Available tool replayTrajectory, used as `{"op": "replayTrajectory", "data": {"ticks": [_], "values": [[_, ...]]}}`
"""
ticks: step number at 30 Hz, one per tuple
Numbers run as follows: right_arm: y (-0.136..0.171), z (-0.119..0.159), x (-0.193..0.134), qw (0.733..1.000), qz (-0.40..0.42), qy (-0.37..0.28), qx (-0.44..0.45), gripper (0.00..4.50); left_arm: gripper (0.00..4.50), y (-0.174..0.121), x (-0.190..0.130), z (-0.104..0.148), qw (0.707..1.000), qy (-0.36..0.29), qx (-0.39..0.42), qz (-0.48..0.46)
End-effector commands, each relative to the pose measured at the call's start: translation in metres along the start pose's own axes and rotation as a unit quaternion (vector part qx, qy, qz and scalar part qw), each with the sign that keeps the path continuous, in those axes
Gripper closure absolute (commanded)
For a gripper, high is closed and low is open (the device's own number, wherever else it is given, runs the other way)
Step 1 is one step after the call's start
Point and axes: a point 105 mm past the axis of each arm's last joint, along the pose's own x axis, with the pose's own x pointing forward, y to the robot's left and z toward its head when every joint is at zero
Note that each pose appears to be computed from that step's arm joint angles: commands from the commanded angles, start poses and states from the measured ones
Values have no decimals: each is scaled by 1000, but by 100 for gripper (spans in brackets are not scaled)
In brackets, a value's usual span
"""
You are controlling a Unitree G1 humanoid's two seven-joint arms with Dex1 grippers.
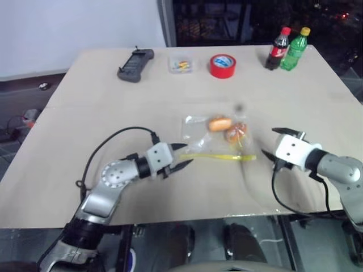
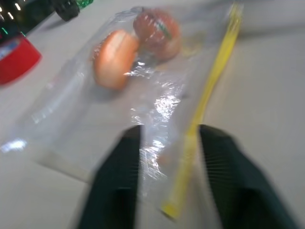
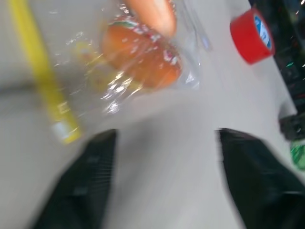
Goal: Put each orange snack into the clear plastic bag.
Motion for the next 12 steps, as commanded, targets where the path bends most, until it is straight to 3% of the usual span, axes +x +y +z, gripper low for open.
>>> {"op": "replayTrajectory", "data": {"ticks": [1,7,12], "values": [[-6,-8,-30,997,4,-6,72,0,13,17,-33,18,998,-16,-50,22],[-1,-13,-74,984,26,-28,177,0,6,30,-83,22,993,20,-107,34],[1,-9,-81,979,39,-41,197,0,6,31,-93,20,992,34,-116,29]]}}
